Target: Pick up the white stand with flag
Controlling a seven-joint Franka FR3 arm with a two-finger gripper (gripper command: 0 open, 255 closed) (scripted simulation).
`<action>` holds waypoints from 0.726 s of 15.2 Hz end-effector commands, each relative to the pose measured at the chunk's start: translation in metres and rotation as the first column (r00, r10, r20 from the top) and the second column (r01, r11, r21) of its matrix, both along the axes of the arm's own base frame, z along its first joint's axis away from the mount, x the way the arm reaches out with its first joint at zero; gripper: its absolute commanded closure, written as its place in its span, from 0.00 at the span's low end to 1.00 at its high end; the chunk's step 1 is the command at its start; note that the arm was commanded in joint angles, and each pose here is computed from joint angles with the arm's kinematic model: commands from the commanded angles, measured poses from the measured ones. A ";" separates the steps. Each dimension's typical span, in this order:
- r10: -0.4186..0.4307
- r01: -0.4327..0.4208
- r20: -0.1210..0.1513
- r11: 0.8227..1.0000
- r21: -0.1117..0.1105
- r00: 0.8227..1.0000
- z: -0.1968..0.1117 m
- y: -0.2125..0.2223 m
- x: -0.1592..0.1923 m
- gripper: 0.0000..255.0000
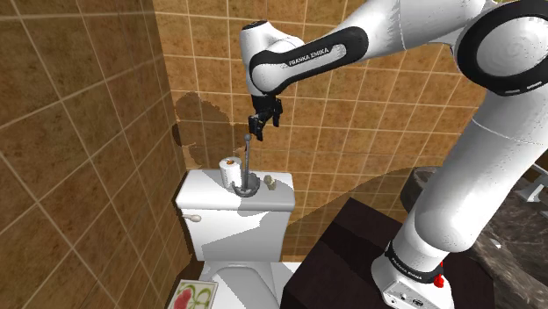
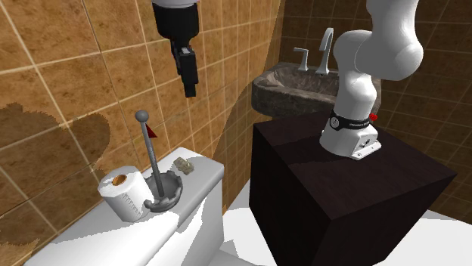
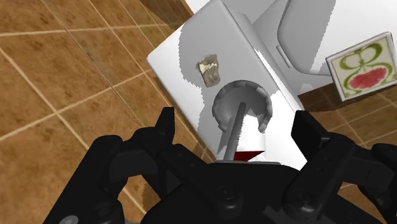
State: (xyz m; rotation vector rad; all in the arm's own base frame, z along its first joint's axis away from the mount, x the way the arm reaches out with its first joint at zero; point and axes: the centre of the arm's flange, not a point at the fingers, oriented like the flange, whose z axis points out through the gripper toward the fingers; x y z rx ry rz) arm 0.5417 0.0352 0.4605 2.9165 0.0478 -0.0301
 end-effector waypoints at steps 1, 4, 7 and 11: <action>-0.011 0.011 0.007 1.000 -0.011 1.000 -0.008 0.000 0.026 0.00; -0.027 0.027 0.017 0.999 -0.027 0.999 -0.021 0.000 0.063 0.00; -0.042 0.043 0.027 0.998 -0.042 0.999 -0.033 -0.001 0.099 0.00; -0.049 0.050 0.032 0.998 -0.049 0.998 -0.049 -0.002 0.115 0.00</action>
